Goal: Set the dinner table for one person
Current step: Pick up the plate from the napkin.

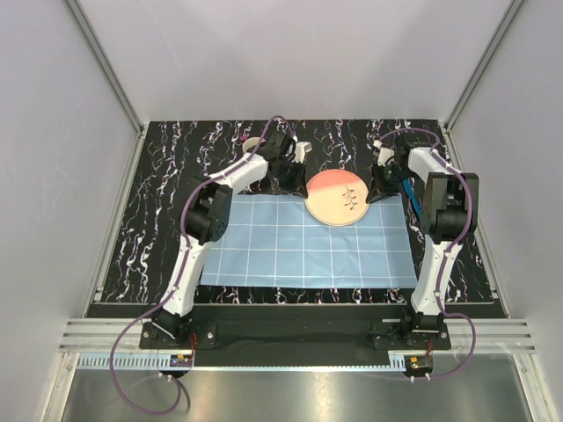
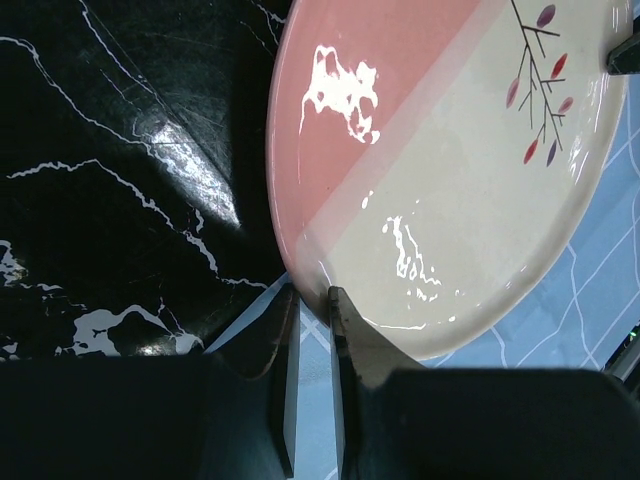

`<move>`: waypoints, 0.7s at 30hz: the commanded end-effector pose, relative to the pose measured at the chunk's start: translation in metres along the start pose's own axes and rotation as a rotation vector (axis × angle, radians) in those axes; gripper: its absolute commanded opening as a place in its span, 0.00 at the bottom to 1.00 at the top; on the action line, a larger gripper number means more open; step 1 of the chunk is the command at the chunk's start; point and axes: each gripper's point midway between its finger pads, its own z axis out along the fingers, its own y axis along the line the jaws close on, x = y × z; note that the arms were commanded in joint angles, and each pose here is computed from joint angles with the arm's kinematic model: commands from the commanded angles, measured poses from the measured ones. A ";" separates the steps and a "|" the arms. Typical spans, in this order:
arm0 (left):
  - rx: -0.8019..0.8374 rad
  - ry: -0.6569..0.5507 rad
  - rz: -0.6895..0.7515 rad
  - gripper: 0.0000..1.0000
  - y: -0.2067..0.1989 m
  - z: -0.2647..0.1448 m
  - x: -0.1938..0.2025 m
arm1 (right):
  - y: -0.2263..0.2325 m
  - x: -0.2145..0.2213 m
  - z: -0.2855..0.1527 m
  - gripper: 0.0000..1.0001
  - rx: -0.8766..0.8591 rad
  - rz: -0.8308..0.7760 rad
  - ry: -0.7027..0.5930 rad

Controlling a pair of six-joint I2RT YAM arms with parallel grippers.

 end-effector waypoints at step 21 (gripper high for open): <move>0.185 -0.207 0.238 0.00 -0.098 -0.049 -0.070 | 0.084 -0.039 -0.038 0.00 -0.175 -0.169 -0.127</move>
